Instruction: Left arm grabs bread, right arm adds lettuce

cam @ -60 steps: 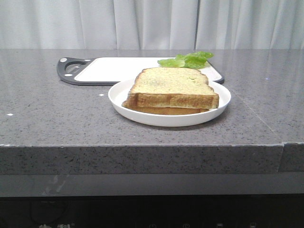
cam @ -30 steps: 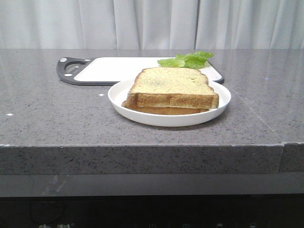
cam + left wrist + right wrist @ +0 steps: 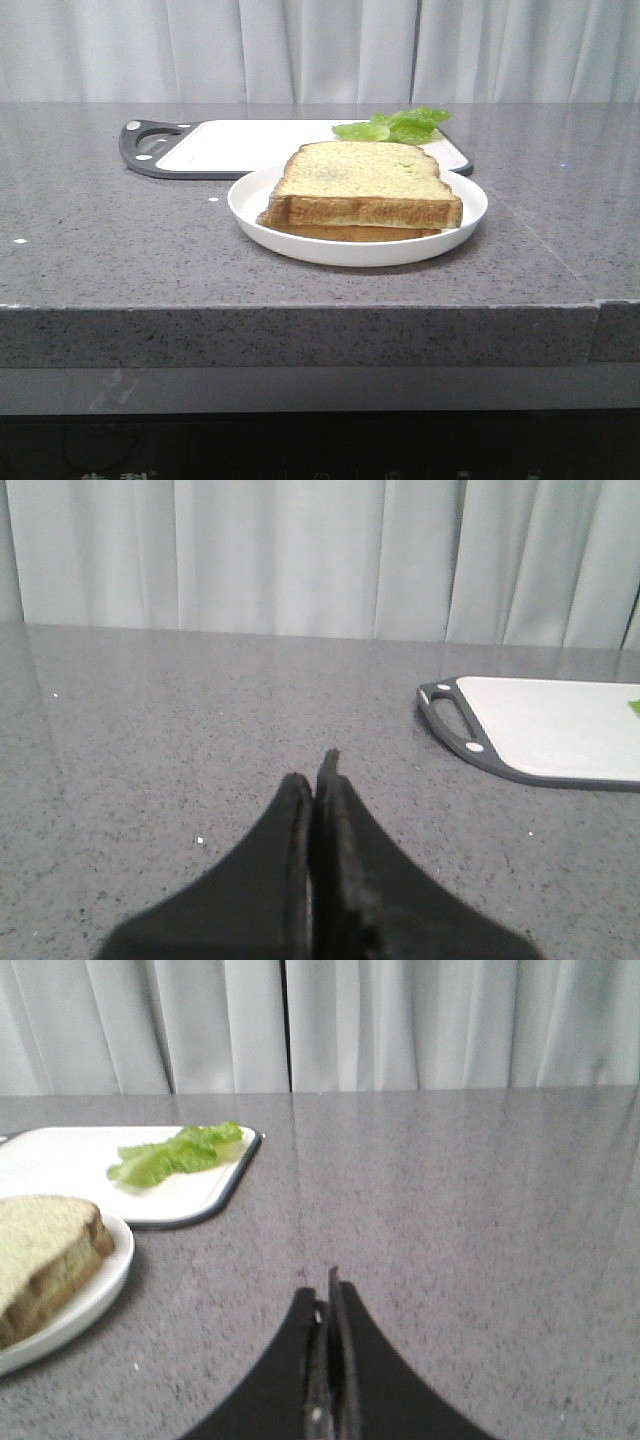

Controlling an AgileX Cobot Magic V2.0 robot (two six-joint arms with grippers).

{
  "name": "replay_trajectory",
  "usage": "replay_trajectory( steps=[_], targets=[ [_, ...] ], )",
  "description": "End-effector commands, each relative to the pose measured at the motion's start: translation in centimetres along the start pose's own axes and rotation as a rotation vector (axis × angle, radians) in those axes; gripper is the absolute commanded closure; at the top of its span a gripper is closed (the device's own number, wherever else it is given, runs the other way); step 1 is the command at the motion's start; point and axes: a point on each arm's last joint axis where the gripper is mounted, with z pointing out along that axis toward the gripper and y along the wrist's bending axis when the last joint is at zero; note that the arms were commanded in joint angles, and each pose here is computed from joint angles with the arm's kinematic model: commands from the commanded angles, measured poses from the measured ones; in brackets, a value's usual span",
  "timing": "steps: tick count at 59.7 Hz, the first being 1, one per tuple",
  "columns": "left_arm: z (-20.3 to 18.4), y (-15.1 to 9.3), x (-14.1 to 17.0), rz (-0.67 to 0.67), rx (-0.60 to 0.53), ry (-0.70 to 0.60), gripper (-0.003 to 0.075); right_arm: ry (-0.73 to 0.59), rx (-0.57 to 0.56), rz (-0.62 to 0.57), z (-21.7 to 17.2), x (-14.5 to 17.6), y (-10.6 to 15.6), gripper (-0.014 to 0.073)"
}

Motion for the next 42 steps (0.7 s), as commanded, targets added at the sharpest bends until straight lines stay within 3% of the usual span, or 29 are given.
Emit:
replay_trajectory(
  steps=[1,15,31,36,42],
  targets=[
    [1.2,0.0,-2.9,-0.026,-0.007,-0.025,0.0741,-0.045,0.003,-0.016,0.4,-3.3,0.2,0.0653],
    [5.1,0.0,-4.9,-0.029,-0.014,0.108,0.0741,0.035,0.008,-0.014,2.6,-5.9,0.4,0.0653],
    [5.9,0.1,-4.9,-0.03,-0.018,0.111,0.0732,0.042,0.008,-0.014,2.7,-6.0,0.4,0.0615],
    [5.9,0.1,-4.9,-0.03,-0.018,0.111,0.0649,0.042,0.008,-0.014,2.7,-6.0,0.4,0.0515],
    [5.9,0.1,-4.9,-0.03,-0.018,0.111,0.0421,0.042,0.008,-0.014,2.7,-6.0,0.4,0.0331]
  ],
)
